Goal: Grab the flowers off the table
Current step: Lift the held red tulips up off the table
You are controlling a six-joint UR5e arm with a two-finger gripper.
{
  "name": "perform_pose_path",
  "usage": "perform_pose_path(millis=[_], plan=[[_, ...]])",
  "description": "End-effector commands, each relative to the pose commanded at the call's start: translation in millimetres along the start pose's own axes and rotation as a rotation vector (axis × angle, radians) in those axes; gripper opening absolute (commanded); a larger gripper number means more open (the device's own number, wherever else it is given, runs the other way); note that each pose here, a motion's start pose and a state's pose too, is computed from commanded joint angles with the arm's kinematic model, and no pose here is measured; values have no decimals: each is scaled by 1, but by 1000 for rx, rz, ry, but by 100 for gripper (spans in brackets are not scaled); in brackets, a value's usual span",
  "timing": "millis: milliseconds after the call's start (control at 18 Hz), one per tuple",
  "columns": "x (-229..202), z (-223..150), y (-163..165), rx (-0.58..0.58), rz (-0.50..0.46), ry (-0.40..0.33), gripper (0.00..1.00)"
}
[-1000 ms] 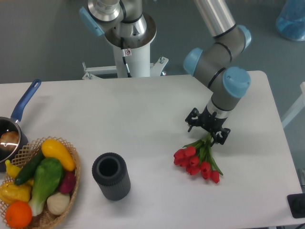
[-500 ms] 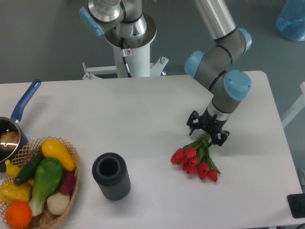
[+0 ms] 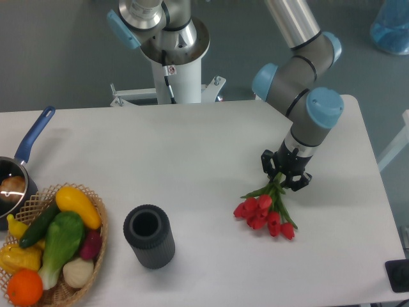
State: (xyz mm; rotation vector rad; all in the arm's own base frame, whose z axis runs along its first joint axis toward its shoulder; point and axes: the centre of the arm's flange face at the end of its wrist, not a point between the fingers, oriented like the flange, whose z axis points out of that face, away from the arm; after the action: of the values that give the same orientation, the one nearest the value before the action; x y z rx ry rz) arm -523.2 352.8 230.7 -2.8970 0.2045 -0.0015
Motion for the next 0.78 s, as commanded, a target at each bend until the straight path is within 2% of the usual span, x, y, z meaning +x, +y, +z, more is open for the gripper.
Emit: perform_pose_path(millis=[167,389,500,778], plan=[[-19,-30,-4,11,-53,-55,0],[-35,-61,-15,11,-43,-81,0],[-41,-87,-22,16,-36,-106,0],[-46,-110,-28,7,-38,-93,0]])
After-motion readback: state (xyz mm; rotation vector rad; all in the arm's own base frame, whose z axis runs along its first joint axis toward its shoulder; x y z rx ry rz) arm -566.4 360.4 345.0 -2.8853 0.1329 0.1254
